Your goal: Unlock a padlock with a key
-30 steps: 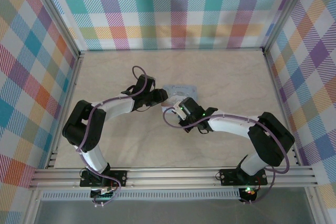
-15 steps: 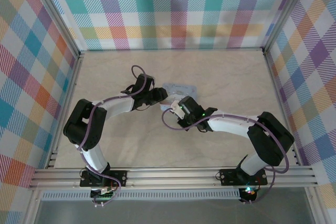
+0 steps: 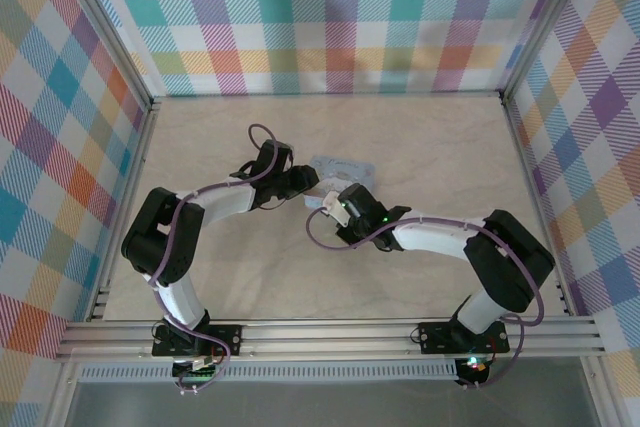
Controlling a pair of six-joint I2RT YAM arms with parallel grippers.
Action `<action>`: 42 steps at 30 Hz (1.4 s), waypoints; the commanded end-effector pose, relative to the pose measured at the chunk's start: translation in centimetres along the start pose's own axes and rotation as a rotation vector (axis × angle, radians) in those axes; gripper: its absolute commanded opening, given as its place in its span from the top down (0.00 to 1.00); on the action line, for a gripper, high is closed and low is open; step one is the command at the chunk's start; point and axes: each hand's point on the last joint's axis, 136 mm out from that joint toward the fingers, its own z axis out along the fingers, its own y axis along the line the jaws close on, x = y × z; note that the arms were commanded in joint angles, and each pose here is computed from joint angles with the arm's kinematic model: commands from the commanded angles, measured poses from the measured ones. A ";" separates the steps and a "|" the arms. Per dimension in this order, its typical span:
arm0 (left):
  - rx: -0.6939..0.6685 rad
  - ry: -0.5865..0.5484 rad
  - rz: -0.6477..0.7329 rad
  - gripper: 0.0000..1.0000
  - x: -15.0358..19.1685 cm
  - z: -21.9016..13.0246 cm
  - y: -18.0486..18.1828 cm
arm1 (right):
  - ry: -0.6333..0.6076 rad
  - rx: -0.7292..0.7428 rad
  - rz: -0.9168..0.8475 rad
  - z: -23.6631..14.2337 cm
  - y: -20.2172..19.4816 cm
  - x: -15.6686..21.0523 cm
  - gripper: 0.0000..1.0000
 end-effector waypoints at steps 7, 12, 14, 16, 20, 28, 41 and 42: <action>0.038 0.077 -0.011 0.57 1.7 0.5 -0.6 | -0.196 0.055 -0.030 -0.8 -1.0 -4.5 1.00; 0.038 0.079 -0.012 0.57 1.7 0.6 -0.6 | -0.209 0.068 -0.058 -0.8 -1.3 -5.0 1.00; 0.037 0.078 -0.014 0.57 1.7 0.5 -0.6 | -0.216 0.078 -0.066 -0.7 -1.4 -5.2 1.00; 0.038 0.080 -0.014 0.57 1.7 0.6 -0.7 | -0.213 0.087 -0.080 -0.5 -1.5 -5.3 1.00; 0.036 0.079 -0.012 0.57 1.7 0.5 -0.7 | -0.213 0.085 -0.081 -0.4 -1.4 -5.4 1.00; 0.028 0.062 -0.003 0.57 1.3 0.1 -0.8 | -0.215 0.084 -0.074 -1.3 -1.0 -5.0 1.00; 0.008 0.014 -0.001 0.56 0.4 -1.6 -0.4 | -0.235 0.089 -0.048 -3.2 -0.8 -5.1 1.00; 0.008 0.011 0.000 0.56 0.3 -1.7 -0.4 | -0.238 0.091 -0.044 -3.5 -0.8 -5.1 1.00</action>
